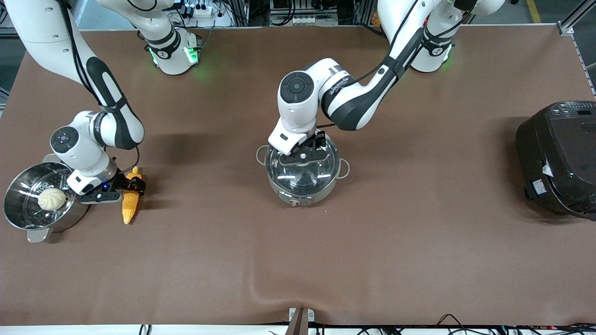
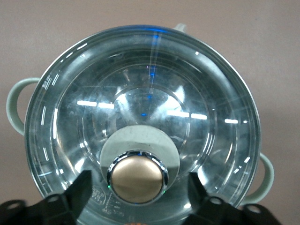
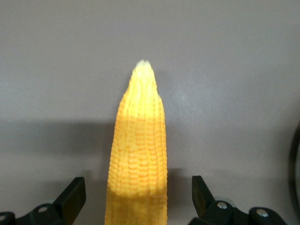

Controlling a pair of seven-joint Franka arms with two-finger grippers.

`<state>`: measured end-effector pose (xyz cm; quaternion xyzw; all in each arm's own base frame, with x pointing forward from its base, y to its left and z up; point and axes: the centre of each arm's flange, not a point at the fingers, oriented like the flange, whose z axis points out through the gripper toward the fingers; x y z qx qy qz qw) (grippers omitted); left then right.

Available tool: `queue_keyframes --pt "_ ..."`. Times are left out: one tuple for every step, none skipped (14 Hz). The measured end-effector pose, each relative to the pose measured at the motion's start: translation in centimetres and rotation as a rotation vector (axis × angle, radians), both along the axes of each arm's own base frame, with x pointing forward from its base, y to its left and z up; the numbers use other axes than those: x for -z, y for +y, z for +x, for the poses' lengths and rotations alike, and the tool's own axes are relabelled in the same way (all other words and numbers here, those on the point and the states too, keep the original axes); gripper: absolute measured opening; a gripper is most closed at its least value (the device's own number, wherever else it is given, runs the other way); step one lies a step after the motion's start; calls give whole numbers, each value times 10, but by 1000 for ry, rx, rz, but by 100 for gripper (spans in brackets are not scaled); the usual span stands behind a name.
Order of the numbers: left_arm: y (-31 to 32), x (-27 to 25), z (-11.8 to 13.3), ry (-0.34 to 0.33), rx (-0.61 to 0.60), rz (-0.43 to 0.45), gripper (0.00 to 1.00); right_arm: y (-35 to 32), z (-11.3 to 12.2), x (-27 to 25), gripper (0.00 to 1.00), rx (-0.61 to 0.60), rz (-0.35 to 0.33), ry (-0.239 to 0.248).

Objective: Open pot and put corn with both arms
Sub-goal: 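Lift the glass lid off with the left gripper while the right gripper carries corn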

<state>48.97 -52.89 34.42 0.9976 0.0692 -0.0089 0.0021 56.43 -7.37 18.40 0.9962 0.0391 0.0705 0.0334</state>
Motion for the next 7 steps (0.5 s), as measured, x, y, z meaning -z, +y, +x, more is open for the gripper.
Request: queue_keyframes --pt "0 0 0 0 -13 0 72 1 -1 6 100 -2 0 10" --pt "0 1 0 1 -19 1 62 2 0 10 94 -4 2 26" --pt "0 0 0 0 -21 0 53 3 2 11 81 -5 7 60" --pt "0 0 0 0 -22 0 50 4 5 8 71 -5 12 89" --pt "0 0 0 -1 -24 -1 50 4 10 4 61 -5 14 104" --pt "0 -3 1 -3 -27 -2 50 4 15 -1 49 -5 15 108" --pt "1 -9 2 -9 -32 -7 50 4 20 -6 45 -7 16 112"
